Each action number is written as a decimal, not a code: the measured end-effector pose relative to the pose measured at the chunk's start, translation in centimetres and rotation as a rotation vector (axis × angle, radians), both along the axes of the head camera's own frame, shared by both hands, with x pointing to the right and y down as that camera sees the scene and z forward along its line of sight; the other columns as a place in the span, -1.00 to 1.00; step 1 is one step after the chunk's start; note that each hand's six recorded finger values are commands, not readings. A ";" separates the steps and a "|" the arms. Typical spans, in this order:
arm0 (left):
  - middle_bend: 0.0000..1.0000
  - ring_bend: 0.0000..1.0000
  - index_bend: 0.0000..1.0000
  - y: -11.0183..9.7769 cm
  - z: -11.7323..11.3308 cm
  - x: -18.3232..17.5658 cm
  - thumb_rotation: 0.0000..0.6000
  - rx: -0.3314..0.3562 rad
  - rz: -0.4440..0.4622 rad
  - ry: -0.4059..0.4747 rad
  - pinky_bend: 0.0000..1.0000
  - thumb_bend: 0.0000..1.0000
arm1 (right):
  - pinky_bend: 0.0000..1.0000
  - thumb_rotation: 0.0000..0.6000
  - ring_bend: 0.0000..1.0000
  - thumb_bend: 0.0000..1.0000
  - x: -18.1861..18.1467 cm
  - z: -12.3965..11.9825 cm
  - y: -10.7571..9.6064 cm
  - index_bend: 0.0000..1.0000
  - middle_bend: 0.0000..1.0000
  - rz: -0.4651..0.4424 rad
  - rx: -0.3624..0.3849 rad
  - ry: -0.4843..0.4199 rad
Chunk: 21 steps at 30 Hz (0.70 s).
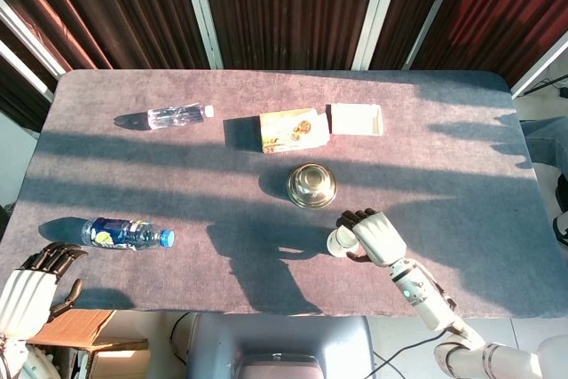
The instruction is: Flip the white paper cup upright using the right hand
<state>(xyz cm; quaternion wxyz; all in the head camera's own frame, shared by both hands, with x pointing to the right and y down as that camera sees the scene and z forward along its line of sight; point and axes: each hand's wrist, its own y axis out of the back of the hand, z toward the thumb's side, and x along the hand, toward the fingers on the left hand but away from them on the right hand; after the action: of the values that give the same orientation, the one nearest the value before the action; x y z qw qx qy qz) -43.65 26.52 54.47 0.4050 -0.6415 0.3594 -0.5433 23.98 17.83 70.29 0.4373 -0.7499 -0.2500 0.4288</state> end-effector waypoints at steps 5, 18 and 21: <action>-0.43 -0.58 -0.33 0.0 0.0 0.0 1.00 0.000 0.000 -0.001 -0.21 -0.16 | 0.33 1.00 0.19 -0.20 0.1 -0.3 -0.3 0.45 0.08 0.042 0.013 -0.058; -0.43 -0.58 -0.33 0.0 0.1 0.0 1.00 0.000 0.000 -0.004 -0.21 -0.16 | 0.30 1.00 0.16 -0.20 -0.2 0.2 -1.1 0.34 0.08 0.245 -0.163 -0.470; -0.43 -0.58 -0.33 0.0 0.0 -0.1 1.00 0.002 -0.007 -0.005 -0.21 -0.16 | 0.23 1.00 0.09 -0.20 -0.3 0.9 -1.2 0.24 0.08 0.284 -0.252 -0.573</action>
<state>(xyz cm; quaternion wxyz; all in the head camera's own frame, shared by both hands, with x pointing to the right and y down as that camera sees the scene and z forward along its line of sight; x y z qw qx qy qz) -43.80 26.47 54.46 0.4044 -0.6385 0.3613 -0.5461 23.66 16.64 71.18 0.1893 -0.8456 -0.4097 0.2850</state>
